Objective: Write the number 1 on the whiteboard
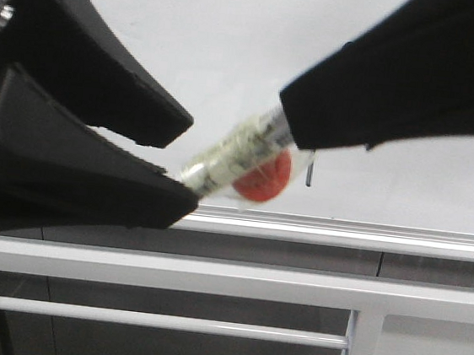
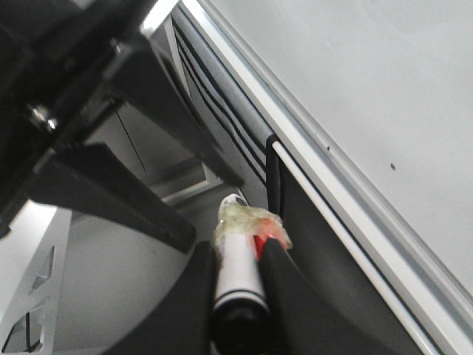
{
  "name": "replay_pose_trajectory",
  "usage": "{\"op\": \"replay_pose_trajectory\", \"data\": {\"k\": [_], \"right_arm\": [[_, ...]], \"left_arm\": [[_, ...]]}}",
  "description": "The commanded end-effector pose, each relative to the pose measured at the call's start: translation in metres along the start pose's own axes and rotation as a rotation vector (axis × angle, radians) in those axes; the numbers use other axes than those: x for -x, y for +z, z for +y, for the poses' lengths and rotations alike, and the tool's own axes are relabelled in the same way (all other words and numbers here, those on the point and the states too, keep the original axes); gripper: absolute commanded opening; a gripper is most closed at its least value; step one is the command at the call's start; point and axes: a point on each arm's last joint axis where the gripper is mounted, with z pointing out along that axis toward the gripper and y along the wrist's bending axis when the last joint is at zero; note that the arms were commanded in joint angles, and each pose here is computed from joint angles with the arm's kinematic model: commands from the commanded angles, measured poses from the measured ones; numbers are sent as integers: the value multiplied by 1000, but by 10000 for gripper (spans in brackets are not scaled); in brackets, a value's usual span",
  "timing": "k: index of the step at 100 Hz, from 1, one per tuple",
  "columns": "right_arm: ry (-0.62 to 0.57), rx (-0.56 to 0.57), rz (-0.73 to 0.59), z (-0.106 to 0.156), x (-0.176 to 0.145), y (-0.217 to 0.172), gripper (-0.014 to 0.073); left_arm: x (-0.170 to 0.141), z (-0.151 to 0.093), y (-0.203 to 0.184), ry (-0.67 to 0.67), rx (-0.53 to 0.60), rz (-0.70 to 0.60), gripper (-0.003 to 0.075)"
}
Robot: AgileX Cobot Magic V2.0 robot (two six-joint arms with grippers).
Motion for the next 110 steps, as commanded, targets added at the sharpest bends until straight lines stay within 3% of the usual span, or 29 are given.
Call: {"op": "replay_pose_trajectory", "data": {"k": [1, 95, 103, 110], "right_arm": [[3, -31, -73, -3, 17, -5, -43], [30, 4, -60, 0, 17, -5, -43], [30, 4, -60, 0, 17, -5, -43], [30, 4, -60, 0, 17, -5, -43]], "left_arm": [[14, 4, -3, -14, 3, -84, 262], [13, 5, -3, -18, 8, -66, 260], [13, 5, -3, -18, 8, -66, 223], [13, 5, -3, -18, 8, -64, 130]]}}
